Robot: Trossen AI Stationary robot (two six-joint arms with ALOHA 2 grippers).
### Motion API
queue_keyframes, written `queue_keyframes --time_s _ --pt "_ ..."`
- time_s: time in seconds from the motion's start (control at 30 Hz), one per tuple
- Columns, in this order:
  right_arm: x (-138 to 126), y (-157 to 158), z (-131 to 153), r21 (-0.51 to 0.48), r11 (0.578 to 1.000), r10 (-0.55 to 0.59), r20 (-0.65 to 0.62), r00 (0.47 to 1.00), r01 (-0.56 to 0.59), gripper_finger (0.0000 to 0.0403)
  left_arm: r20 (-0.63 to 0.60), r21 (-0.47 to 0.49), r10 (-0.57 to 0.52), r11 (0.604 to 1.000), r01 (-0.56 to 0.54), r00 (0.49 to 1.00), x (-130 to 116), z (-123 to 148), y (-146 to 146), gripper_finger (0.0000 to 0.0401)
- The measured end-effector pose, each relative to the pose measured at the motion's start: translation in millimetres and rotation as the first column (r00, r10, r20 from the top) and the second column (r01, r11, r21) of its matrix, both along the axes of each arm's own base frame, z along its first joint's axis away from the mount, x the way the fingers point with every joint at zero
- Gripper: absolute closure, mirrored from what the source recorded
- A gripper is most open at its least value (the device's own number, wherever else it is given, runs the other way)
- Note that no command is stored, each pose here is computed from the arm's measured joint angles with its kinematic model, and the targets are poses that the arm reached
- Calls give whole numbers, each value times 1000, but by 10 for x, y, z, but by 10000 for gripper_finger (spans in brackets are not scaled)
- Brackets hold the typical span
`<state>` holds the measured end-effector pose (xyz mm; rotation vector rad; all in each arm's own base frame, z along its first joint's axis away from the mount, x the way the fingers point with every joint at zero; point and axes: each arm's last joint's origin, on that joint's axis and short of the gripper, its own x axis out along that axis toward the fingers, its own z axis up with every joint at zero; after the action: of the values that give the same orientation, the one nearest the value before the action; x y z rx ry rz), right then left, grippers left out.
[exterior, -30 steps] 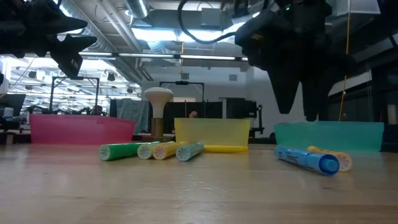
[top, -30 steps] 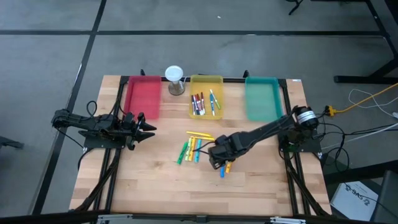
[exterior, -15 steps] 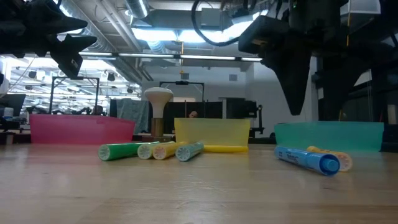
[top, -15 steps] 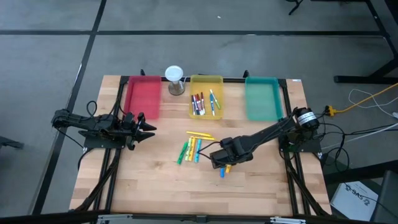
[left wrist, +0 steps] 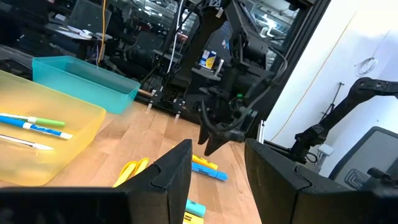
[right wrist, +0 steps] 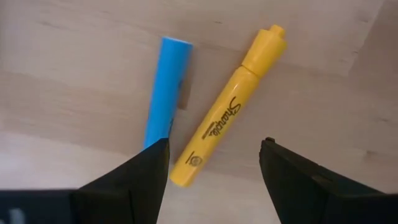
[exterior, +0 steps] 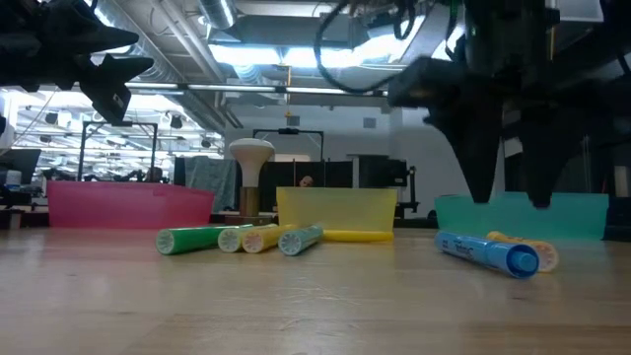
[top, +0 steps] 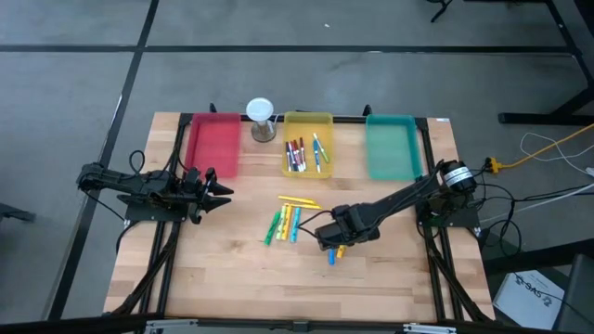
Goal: Pick & Place Markers
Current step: Put the right yellow highlighter into the blue bin
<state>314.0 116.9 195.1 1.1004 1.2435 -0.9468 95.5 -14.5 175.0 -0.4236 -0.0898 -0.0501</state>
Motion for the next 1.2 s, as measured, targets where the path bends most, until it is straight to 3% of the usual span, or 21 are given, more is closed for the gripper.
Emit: queue_keyframes --time_s 0.8,1.2 --pt "-186 -72 -412 -15 1000 -6 -42 999 5 159 0 0 0 1000 0 1000 0 0 0 258" --pt "-211 -79 -457 7 1000 2 -40 999 -1 166 0 0 0 1000 0 1000 0 0 0 258"
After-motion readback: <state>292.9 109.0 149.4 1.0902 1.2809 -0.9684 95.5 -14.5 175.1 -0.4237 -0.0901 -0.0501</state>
